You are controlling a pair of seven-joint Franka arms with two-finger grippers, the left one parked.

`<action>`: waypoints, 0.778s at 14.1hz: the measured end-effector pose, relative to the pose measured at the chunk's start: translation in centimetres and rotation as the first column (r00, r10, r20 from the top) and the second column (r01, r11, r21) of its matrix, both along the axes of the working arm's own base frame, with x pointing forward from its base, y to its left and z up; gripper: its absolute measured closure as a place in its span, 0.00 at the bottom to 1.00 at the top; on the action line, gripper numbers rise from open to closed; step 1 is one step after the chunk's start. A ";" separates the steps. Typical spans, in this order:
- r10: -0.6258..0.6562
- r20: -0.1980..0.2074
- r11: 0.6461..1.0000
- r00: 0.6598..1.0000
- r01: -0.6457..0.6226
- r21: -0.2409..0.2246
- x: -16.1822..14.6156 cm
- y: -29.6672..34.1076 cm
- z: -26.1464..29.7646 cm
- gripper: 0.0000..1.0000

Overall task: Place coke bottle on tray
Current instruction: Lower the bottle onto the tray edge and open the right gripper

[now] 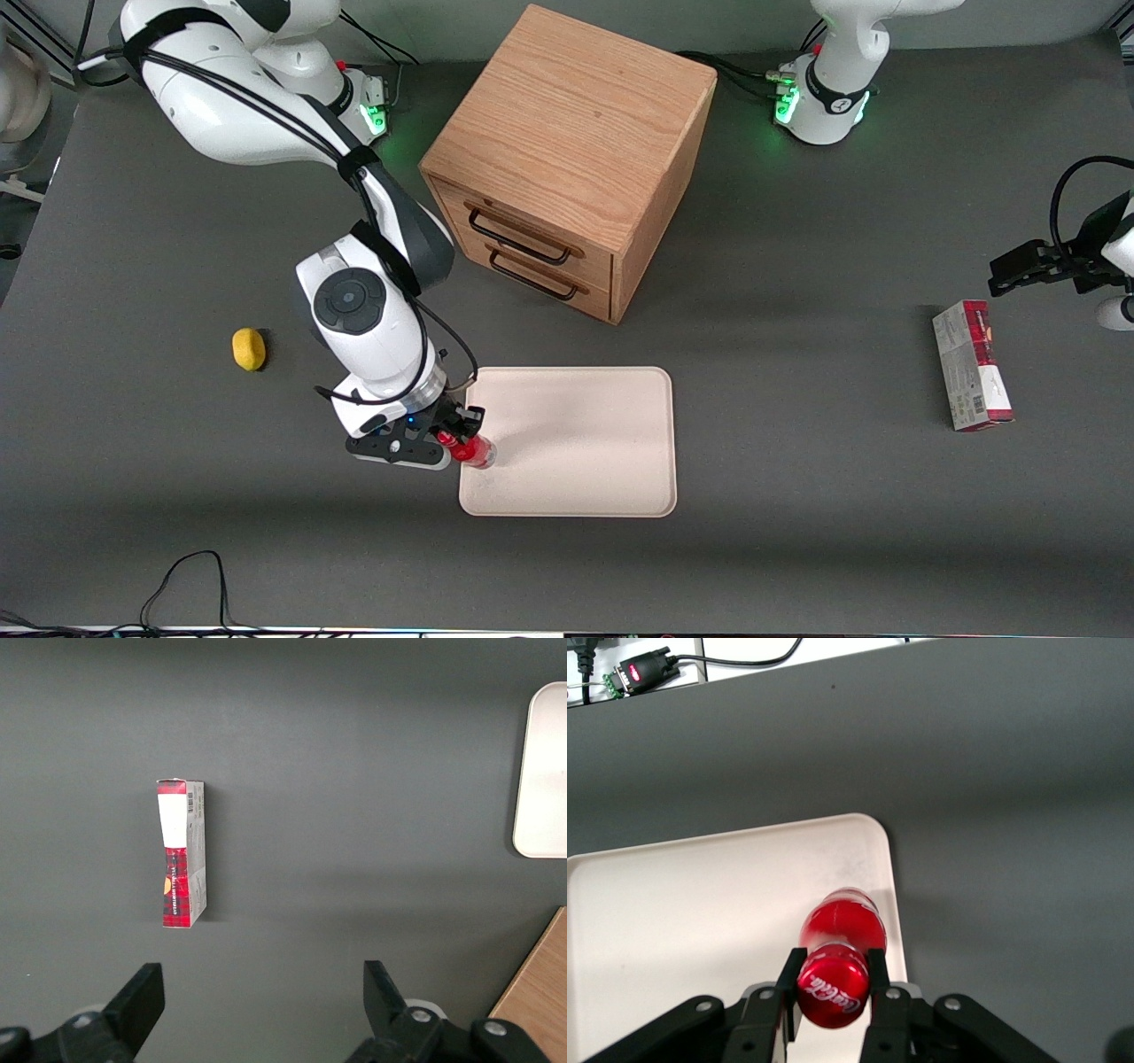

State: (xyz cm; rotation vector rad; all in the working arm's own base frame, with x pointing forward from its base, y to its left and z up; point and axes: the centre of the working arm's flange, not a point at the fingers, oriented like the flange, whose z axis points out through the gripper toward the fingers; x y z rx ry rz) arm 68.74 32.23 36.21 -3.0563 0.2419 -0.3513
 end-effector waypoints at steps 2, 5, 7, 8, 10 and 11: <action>0.008 0.013 1.000 1.000 -0.008 0.004 0.5 -0.4 -1.0 0.69; 0.013 0.022 1.000 1.000 -0.013 0.024 1.0 -0.2 -3.2 0.69; 0.015 0.015 1.000 1.000 -0.015 0.026 1.0 -0.1 -4.1 0.69; 0.016 0.016 0.999 1.000 -0.016 0.028 1.0 -0.1 -4.3 0.69; 0.015 0.022 0.999 1.000 -0.016 0.031 1.1 -0.1 -4.3 0.62; 0.014 0.025 0.999 1.000 -0.015 0.031 1.1 -0.2 -4.2 0.54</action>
